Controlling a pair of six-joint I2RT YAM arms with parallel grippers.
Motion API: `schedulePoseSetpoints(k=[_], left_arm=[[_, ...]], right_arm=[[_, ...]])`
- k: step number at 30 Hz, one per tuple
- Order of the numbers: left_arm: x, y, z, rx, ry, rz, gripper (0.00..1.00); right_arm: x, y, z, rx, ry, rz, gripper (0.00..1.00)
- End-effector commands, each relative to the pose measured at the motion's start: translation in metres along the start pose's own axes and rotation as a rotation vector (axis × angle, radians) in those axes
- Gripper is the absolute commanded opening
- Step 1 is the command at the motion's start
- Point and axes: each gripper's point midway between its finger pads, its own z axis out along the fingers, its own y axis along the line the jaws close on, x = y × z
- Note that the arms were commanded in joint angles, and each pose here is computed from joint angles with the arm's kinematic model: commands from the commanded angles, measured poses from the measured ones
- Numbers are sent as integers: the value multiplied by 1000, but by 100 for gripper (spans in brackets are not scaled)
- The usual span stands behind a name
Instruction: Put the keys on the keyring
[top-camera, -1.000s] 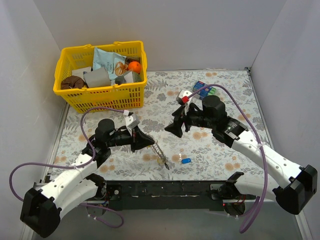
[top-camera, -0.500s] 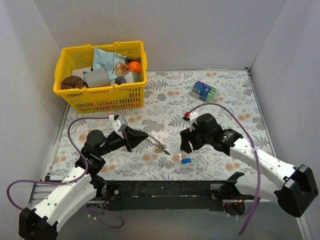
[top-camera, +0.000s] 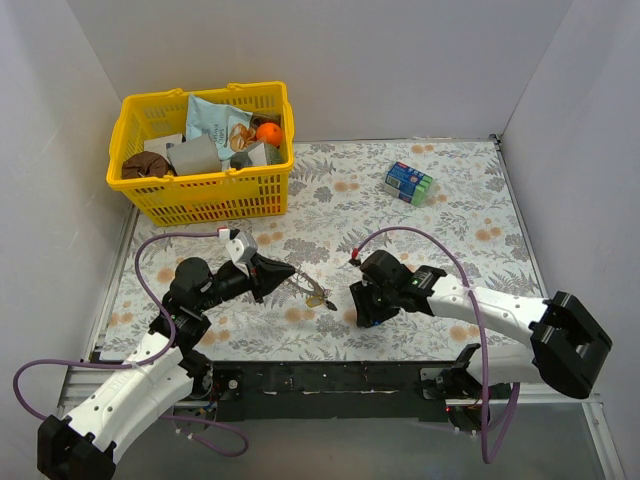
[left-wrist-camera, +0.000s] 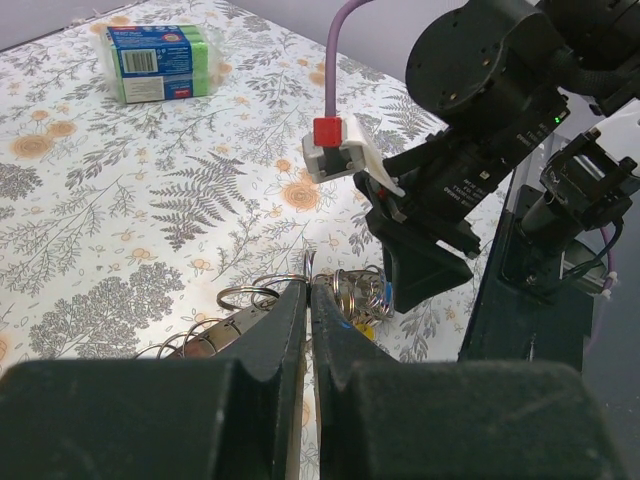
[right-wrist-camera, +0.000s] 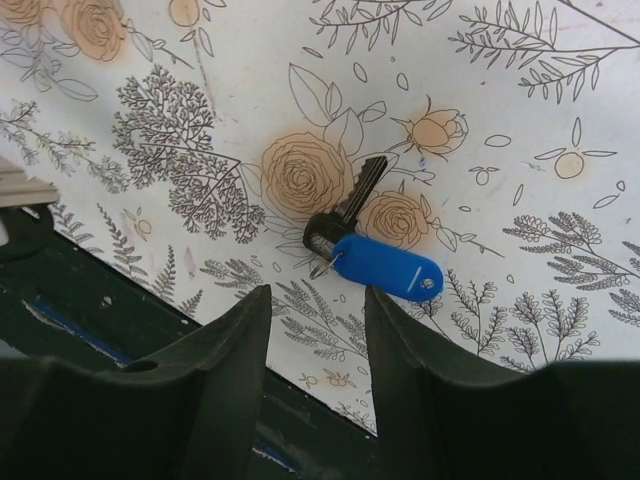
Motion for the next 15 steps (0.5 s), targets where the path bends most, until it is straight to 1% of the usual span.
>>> schedulePoseSetpoints(k=[1, 2, 4, 5, 10, 13, 15], left_arm=[[-29, -8, 0, 25, -70, 61, 0], [-29, -8, 0, 28, -70, 61, 0], [-29, -9, 0, 31, -68, 60, 0], [-29, -10, 0, 35, -67, 60, 0], [-27, -11, 0, 47, -63, 62, 0], [-28, -11, 0, 47, -63, 63, 0], [-27, -10, 1, 43, -60, 61, 0]], right_arm=[[-4, -1, 12, 16, -13, 29, 47], [-5, 0, 16, 15, -14, 29, 42], [-5, -1, 20, 18, -12, 29, 37], [-4, -1, 23, 18, -2, 32, 31], [-7, 1, 27, 18, 8, 25, 25], [-6, 0, 30, 21, 19, 24, 20], [-4, -2, 31, 29, 30, 24, 13]])
